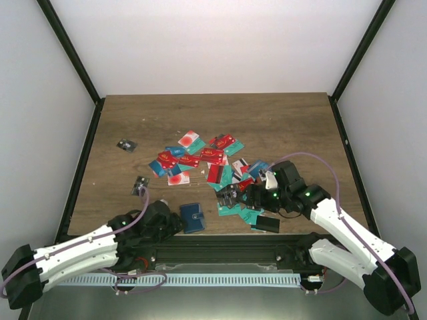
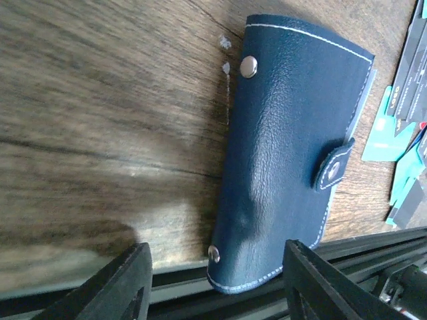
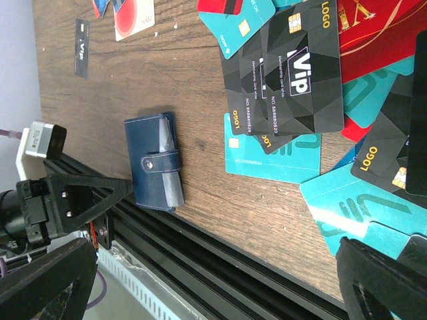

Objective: Put the credit cards into the card holder
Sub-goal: Open the card holder at the center of the board.

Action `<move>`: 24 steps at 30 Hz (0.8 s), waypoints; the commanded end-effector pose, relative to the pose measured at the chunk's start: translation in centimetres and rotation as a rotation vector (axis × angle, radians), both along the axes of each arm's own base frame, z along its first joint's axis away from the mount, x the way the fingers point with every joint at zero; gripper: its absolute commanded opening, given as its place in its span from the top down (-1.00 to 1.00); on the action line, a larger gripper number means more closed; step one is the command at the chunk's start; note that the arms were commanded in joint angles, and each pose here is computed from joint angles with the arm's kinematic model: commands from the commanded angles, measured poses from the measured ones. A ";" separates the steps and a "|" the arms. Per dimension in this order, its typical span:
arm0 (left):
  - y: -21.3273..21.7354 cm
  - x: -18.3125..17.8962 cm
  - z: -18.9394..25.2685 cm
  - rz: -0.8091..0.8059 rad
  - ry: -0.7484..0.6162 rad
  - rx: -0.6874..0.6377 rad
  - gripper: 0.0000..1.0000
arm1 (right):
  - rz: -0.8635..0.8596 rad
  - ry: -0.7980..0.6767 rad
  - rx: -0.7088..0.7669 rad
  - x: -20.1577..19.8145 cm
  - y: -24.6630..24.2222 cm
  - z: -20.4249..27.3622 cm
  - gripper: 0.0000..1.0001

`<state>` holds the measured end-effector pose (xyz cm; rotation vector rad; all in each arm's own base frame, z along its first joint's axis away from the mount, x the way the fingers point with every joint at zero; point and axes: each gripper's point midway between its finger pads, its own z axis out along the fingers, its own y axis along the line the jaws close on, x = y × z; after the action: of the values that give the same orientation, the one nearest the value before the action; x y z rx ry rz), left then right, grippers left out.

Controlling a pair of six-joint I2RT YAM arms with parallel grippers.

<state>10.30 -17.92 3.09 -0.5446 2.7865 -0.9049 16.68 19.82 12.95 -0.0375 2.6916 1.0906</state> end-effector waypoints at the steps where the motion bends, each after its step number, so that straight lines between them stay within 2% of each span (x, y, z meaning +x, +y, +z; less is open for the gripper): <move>1: -1.5 0.7 -0.3 0.006 -0.018 -0.058 -0.05 | 0.005 -0.004 0.018 -0.1 0.2 0.7 -1.00; 6: -1.8 0.5 -2.0 -0.017 0.002 -0.038 0.28 | 0.004 0.002 0.014 0.0 0.3 0.6 -1.00; 9: -2.3 0.9 -1.8 -0.035 -0.021 -0.048 0.69 | 0.010 -0.008 0.021 0.1 0.4 0.8 -1.00; 11: -2.9 1.3 -1.1 -0.056 -0.047 -0.060 0.89 | 0.021 -0.025 0.028 0.2 0.6 1.1 -1.00; 16: -4.3 2.3 2.2 -0.109 -0.116 -0.074 0.92 | 0.079 -0.101 0.085 0.3 1.5 2.6 -1.00; 24: -6.3 3.6 8.9 -0.145 -0.190 -0.133 0.92 | 0.215 -0.210 0.301 -0.8 3.8 6.8 -1.00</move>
<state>13.41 -23.52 8.90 -0.3306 2.6737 -1.0828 16.60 22.04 16.69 -0.2347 2.5032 1.2936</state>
